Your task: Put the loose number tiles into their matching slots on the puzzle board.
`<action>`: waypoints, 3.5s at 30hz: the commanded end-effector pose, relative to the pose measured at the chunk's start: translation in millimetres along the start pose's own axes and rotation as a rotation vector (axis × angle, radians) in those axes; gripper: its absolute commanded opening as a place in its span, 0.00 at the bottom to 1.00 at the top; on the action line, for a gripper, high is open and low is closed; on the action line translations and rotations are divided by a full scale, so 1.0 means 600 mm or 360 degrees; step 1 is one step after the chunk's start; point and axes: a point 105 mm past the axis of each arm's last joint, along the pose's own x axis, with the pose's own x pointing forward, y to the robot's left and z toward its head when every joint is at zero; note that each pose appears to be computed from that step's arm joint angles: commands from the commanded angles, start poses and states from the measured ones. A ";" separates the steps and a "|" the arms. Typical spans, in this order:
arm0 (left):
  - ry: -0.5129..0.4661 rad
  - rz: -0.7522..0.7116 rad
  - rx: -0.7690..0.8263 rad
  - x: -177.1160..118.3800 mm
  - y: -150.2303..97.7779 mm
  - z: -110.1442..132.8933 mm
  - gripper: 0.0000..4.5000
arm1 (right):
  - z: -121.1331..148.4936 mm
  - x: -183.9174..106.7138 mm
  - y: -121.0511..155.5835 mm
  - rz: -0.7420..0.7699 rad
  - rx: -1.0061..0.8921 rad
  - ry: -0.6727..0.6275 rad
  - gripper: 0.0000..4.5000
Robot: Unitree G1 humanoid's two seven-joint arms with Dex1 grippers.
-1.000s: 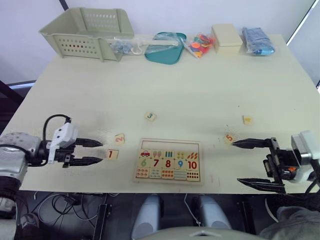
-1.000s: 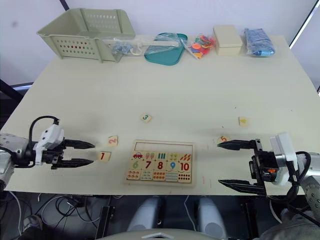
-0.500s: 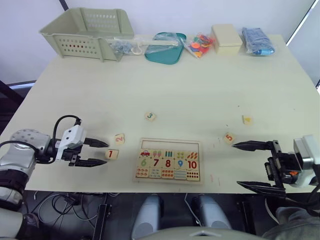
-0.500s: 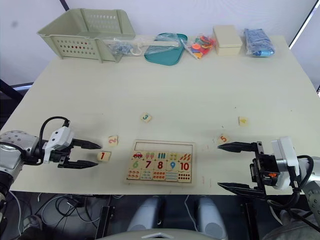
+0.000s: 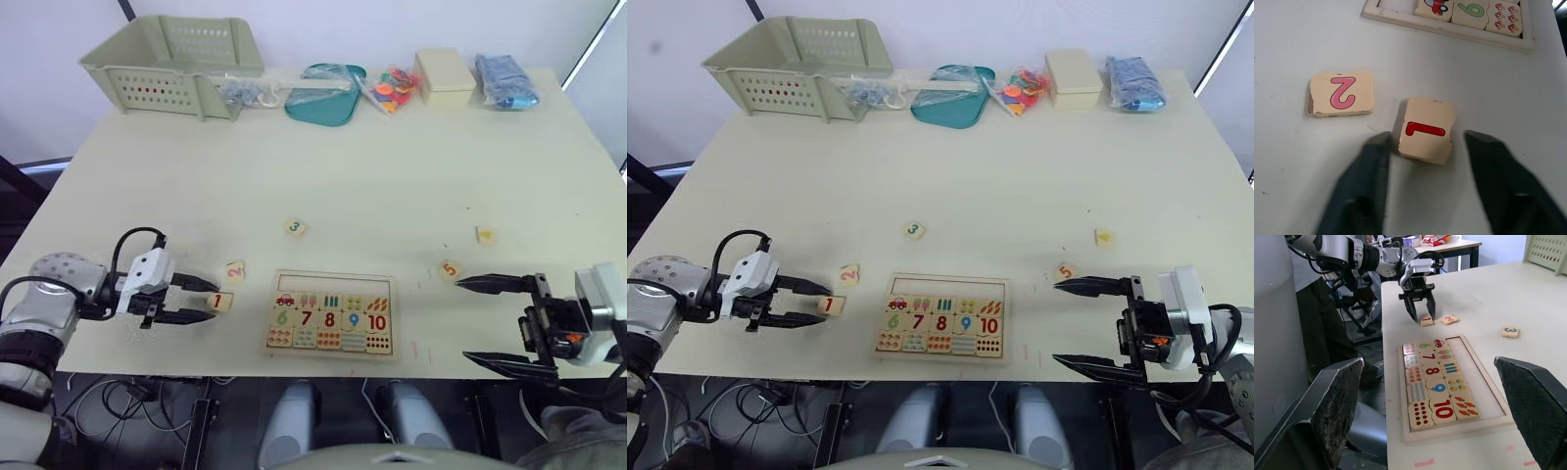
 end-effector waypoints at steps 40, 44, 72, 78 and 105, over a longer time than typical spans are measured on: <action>0.0440 -0.0035 0.0140 0.057 0.018 0.222 0.21 | 0.015 -0.025 0.018 -0.0319 -0.0115 -0.0034 1.00; 0.0491 -0.0026 0.0122 0.068 0.026 0.227 0.21 | 0.015 -0.025 0.020 -0.0331 -0.0116 -0.0035 1.00; 0.0633 -0.0003 0.0156 0.132 0.030 0.194 0.21 | 0.012 -0.021 0.025 -0.0345 -0.0115 -0.0030 1.00; 0.0658 0.0015 0.0155 0.132 0.035 0.189 0.21 | 0.011 -0.021 0.027 -0.0349 -0.0112 -0.0029 1.00; 0.0675 0.0017 0.0157 0.141 0.038 0.184 0.21 | 0.011 -0.019 0.024 -0.0359 -0.0115 -0.0036 1.00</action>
